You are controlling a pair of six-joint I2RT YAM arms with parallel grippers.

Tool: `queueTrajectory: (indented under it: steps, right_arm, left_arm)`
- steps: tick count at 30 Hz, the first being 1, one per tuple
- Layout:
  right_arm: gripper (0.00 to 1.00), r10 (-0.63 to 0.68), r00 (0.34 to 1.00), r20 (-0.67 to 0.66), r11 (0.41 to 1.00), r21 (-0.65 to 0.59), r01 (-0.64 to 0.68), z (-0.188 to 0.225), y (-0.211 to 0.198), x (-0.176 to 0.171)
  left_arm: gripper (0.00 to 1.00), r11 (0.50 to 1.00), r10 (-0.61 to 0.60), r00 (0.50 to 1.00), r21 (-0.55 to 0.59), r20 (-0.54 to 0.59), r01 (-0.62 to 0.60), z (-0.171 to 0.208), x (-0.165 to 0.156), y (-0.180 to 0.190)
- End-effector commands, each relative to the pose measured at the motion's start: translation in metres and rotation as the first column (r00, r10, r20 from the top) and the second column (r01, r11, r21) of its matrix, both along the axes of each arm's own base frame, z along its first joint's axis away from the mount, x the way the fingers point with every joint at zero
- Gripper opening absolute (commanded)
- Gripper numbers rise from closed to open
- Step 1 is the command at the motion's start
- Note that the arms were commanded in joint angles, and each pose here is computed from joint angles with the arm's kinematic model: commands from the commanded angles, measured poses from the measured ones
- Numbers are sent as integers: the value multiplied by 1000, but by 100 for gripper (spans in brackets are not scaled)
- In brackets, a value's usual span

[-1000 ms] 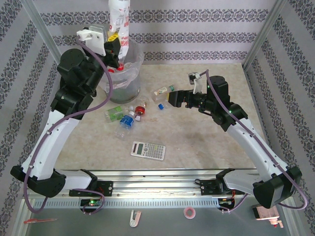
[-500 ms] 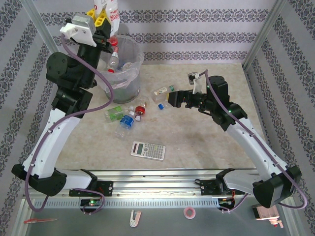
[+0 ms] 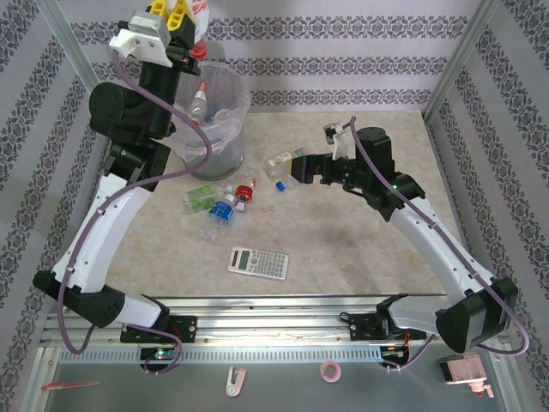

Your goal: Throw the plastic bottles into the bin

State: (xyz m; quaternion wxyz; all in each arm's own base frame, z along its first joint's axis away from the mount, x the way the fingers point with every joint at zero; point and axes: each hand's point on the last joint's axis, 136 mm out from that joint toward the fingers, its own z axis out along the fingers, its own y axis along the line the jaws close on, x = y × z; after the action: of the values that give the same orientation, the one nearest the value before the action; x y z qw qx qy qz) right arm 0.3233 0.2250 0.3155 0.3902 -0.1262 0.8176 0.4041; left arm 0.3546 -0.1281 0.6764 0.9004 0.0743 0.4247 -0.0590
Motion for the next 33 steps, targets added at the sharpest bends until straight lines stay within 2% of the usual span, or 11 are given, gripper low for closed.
queueTrajectory:
  steps: [1,6,9,10,11,13,16,17,20,27,33]
  right_arm:
    - [97,25,999,35,999,19,-26,14,2,5]
    - [97,26,999,20,999,20,-26,10,1,10]
    - [97,27,1000,0,999,22,-27,5,1,10]
    - [97,27,1000,-5,999,23,-27,4,0,10]
    - [97,28,1000,-9,999,22,-28,3,1,9]
    - [97,26,1000,-13,999,24,-26,2,-1,7]
    - [97,18,1000,-20,1000,17,-18,-3,-4,6]
    - [97,11,1000,-25,1000,14,-11,-5,-6,6]
    - [97,-14,998,-57,1000,8,14,-15,-10,8]
    - [97,-65,980,-187,998,-19,62,-52,-13,18]
    - [97,-223,919,-325,974,-118,195,-91,-34,39]
  left_arm:
    - [7,999,2,999,-41,33,0,7,9,12]
    - [7,998,1,993,-66,-115,-9,-41,71,22]
    - [13,994,-14,963,-108,-269,-16,-104,124,32]
    - [19,992,-27,944,-125,-328,-15,-132,141,35]
    - [31,988,-40,923,-150,-384,-20,-159,156,39]
    - [48,977,-101,881,-213,-463,0,-200,173,40]
    - [85,974,-132,823,-227,-553,4,-232,184,35]
    - [92,976,-137,811,-218,-569,12,-233,184,33]
    - [100,981,-137,806,-194,-576,28,-216,173,31]
    - [100,975,-199,827,-190,-526,114,-159,122,27]
    - [100,969,-237,830,-189,-504,161,-126,75,27]
